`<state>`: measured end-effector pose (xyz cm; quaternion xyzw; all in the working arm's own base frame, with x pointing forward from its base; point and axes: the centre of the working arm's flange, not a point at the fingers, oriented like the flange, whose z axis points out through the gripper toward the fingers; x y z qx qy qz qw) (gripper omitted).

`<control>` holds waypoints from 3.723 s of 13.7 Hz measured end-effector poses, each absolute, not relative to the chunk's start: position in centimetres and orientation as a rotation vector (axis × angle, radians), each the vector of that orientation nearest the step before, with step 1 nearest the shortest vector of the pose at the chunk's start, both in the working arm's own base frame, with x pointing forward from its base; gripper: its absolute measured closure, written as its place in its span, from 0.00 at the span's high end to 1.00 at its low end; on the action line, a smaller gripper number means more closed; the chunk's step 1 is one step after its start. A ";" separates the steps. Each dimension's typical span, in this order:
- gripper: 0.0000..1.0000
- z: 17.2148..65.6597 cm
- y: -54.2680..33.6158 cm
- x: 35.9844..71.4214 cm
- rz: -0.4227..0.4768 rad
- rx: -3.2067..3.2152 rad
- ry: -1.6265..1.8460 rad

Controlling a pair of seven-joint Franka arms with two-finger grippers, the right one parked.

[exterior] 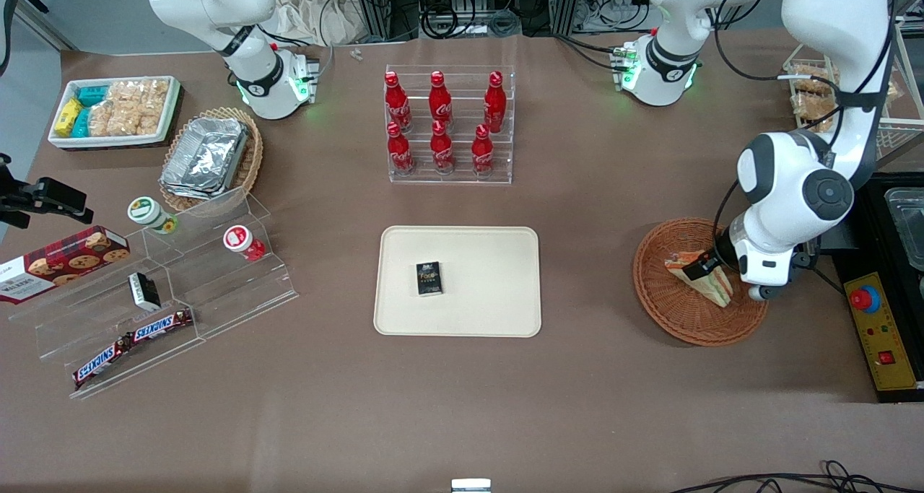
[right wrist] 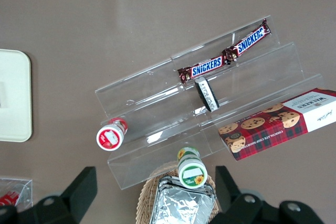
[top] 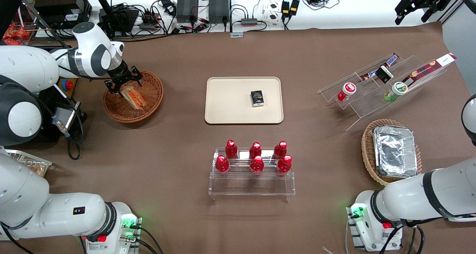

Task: Place sandwich from basket to tray
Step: 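Close the left gripper on the wrapped sandwich and lift it, then carry the sandwich with the left gripper over the cream tray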

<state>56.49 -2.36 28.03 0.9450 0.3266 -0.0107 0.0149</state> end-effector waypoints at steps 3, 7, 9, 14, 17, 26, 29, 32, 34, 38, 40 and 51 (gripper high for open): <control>1.00 26.6 -2.4 56.5 -0.048 2.932 1.048; 1.00 25.6 -2.2 56.6 -0.053 2.916 1.093; 1.00 25.0 -1.7 56.6 -0.058 2.906 1.129; 0.81 24.2 -0.5 56.6 -0.059 2.903 1.159; 0.59 23.8 -0.5 56.7 -0.052 2.901 1.160; 0.23 32.9 -2.0 57.4 -0.010 2.931 1.098; 0.23 39.3 -6.2 57.7 -0.042 2.977 0.984; 0.23 43.2 -11.7 58.1 -0.030 3.010 0.817; 0.23 43.4 -16.7 57.2 -0.034 3.035 0.652; 0.23 40.5 -26.2 54.8 -0.094 3.094 0.353; 0.19 38.9 -29.9 54.5 -0.120 3.096 0.251; 0.17 26.8 -40.2 55.0 -0.051 3.056 -0.070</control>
